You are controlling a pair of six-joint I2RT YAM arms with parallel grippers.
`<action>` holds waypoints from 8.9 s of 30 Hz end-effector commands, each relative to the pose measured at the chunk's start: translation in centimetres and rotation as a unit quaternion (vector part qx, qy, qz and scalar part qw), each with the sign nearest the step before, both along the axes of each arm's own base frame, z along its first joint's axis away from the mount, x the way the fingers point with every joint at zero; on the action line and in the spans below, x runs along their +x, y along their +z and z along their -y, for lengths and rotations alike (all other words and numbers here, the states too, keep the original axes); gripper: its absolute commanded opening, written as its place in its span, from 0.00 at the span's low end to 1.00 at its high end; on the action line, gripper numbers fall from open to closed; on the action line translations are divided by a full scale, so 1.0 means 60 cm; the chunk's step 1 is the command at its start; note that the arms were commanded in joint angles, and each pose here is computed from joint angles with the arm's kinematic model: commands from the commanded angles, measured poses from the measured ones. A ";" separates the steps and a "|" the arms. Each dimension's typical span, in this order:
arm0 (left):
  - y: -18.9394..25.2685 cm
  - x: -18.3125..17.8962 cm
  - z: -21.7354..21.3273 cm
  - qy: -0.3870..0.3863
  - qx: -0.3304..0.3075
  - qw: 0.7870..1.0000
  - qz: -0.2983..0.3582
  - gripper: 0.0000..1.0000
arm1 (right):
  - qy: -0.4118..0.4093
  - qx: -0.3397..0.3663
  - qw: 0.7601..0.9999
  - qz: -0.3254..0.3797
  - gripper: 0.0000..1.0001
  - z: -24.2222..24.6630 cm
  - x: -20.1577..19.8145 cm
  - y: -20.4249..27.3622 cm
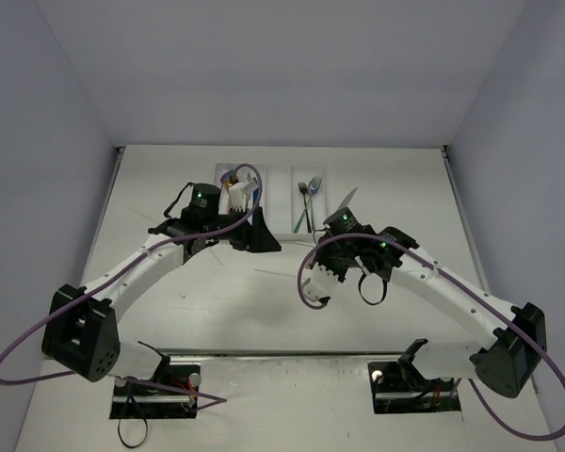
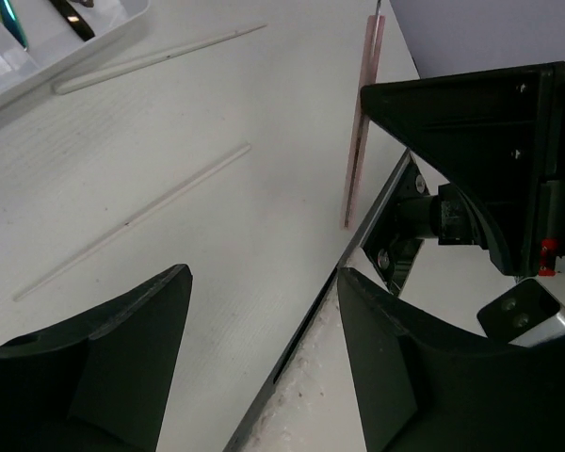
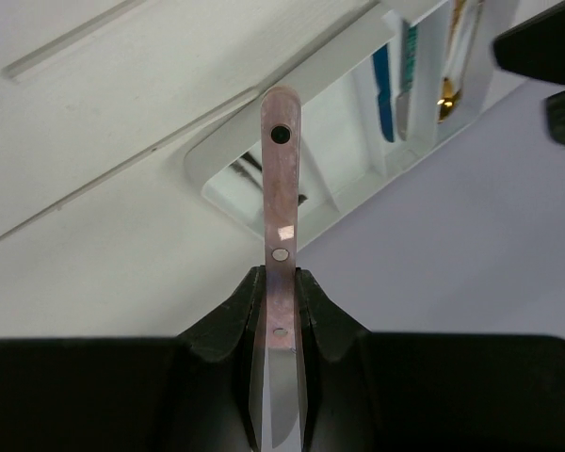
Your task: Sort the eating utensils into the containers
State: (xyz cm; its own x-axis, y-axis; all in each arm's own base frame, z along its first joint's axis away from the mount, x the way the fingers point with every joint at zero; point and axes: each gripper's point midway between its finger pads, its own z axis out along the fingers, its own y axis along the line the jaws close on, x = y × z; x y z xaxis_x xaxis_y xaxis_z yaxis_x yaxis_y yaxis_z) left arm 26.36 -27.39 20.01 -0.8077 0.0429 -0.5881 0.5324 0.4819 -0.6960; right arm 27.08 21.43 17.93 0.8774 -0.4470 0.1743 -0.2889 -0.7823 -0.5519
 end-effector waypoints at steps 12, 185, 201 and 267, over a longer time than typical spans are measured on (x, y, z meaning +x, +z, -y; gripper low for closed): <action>0.043 -0.003 0.055 -0.049 -0.012 0.997 0.061 0.61 | 0.177 0.046 0.977 0.105 0.00 -0.087 -0.024 0.072; 0.203 0.159 -0.171 0.187 0.135 0.951 0.207 0.81 | -0.424 -0.018 0.856 -0.296 0.00 0.125 0.004 -0.222; 0.099 0.055 -0.029 -0.038 -0.019 0.998 0.040 0.72 | -0.221 0.121 0.963 -0.099 0.00 0.019 0.060 0.063; -0.102 0.319 0.018 0.235 0.207 0.941 -0.131 0.00 | -0.535 0.391 0.650 -0.371 1.00 0.047 -0.005 0.060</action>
State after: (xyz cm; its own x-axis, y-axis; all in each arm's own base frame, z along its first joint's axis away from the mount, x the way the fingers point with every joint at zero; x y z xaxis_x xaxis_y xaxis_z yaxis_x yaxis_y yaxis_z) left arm 44.62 -28.14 11.56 -0.9234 -0.1444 -0.3555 0.0245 0.9023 -0.4303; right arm 25.47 16.98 18.45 -0.3262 -0.6370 -0.6984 -0.8516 0.5188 -0.0755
